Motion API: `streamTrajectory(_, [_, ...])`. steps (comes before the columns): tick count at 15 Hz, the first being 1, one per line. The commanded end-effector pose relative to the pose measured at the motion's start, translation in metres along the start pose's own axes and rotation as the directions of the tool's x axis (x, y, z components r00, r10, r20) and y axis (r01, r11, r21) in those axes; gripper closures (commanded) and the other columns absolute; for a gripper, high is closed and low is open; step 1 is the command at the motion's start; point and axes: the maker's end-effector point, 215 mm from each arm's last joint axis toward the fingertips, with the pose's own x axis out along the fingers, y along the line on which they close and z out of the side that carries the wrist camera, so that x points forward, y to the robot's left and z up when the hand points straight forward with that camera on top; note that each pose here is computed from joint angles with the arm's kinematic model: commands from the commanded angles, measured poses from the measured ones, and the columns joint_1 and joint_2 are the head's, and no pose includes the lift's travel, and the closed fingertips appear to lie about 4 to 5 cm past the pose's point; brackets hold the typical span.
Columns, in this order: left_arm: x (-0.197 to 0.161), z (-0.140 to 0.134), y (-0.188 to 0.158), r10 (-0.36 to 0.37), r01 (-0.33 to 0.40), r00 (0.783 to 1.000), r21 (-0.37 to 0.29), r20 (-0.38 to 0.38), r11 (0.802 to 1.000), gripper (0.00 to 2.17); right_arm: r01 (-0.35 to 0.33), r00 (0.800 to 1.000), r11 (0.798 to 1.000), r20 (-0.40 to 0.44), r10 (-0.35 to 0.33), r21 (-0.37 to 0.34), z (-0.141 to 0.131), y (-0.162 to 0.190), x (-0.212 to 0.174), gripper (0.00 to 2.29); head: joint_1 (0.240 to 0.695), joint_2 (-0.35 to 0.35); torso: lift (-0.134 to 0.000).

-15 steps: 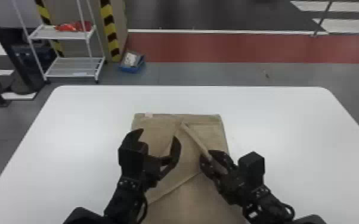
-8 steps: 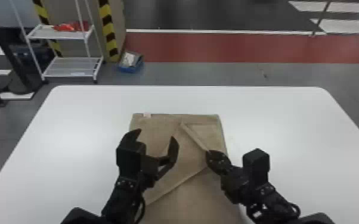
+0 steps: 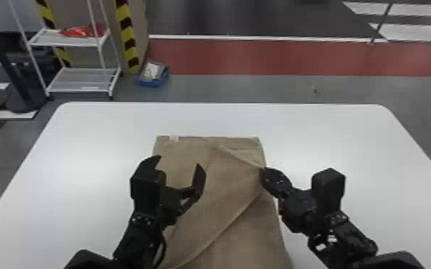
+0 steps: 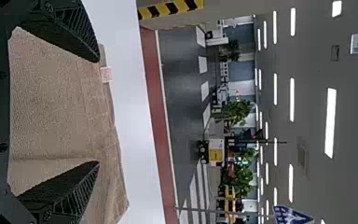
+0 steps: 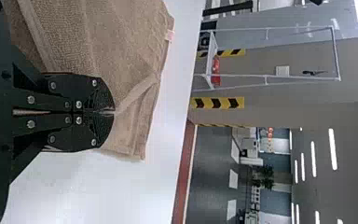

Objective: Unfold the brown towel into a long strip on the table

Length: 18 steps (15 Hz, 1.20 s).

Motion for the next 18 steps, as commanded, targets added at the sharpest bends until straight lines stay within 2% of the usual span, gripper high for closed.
streamTrajectory(1, [0.001,-0.001,0.011,0.014,-0.014,1.000,-0.003,-0.002,1.000,0.11,0.093,0.995,0.996,0.026,-0.093,0.000,0.012,-0.058,-0.022,1.65,0.695,-0.057,-0.117])
streamTrajectory(3, [0.004,0.000,0.019,0.025,-0.025,1.000,-0.006,0.000,1.000,0.11,0.213,0.976,0.977,0.046,-0.213,0.018,0.021,-0.130,-0.057,1.65,0.695,-0.092,-0.117])
streamTrajectory(4, [0.006,0.001,0.024,0.031,-0.031,1.000,-0.005,0.001,1.000,0.11,0.272,0.960,0.962,0.067,-0.273,0.020,0.031,-0.167,-0.080,1.65,0.695,-0.113,-0.117])
streamTrajectory(5, [0.009,0.000,0.026,0.032,-0.032,0.999,-0.008,-0.001,0.999,0.11,0.345,0.935,0.938,0.073,-0.347,0.039,0.036,-0.209,-0.109,1.65,0.695,-0.176,-0.117])
streamTrajectory(6, [0.012,0.000,0.027,0.030,-0.030,1.000,-0.005,-0.001,1.000,0.11,0.403,0.910,0.913,0.086,-0.407,0.055,0.044,-0.243,-0.137,1.65,0.695,-0.206,-0.117])
streamTrajectory(8, [0.019,-0.001,0.022,0.016,-0.016,1.000,-0.003,-0.004,1.000,0.11,0.493,0.862,0.866,0.090,-0.500,0.085,0.047,-0.292,-0.182,1.65,0.695,-0.278,-0.117])
streamTrajectory(10, [0.025,0.000,0.018,0.009,-0.009,1.000,-0.002,-0.004,1.000,0.11,0.564,0.816,0.815,0.062,-0.575,0.136,0.038,-0.332,-0.213,1.65,0.695,-0.350,-0.117])
streamTrajectory(11, [0.027,0.000,0.014,0.003,-0.003,1.000,0.000,-0.004,1.000,0.10,0.603,0.786,0.779,0.042,-0.617,0.171,0.028,-0.355,-0.229,1.65,0.695,-0.350,-0.117])
streamTrajectory(13, [0.030,-0.004,0.015,0.001,-0.001,1.000,0.005,-0.011,1.000,0.10,0.652,0.745,0.728,0.003,-0.668,0.211,0.015,-0.389,-0.247,1.65,0.695,-0.350,-0.117])
streamTrajectory(14, [0.033,-0.007,0.017,0.003,-0.003,1.000,0.008,-0.017,1.000,0.10,0.653,0.744,0.723,-0.013,-0.668,0.225,0.011,-0.394,-0.248,1.65,0.695,-0.350,-0.117])
streamTrajectory(16, [0.039,-0.017,0.018,-0.006,0.006,0.999,-0.005,-0.036,1.000,0.11,0.633,0.763,0.746,-0.007,-0.646,0.207,0.010,-0.381,-0.236,1.65,0.695,-0.350,-0.117])
streamTrajectory(18, [0.048,-0.024,0.013,-0.058,0.055,0.997,-0.058,-0.054,0.997,0.22,0.600,0.791,0.773,-0.013,-0.611,0.205,0.005,-0.361,-0.214,1.65,0.695,-0.350,-0.117])
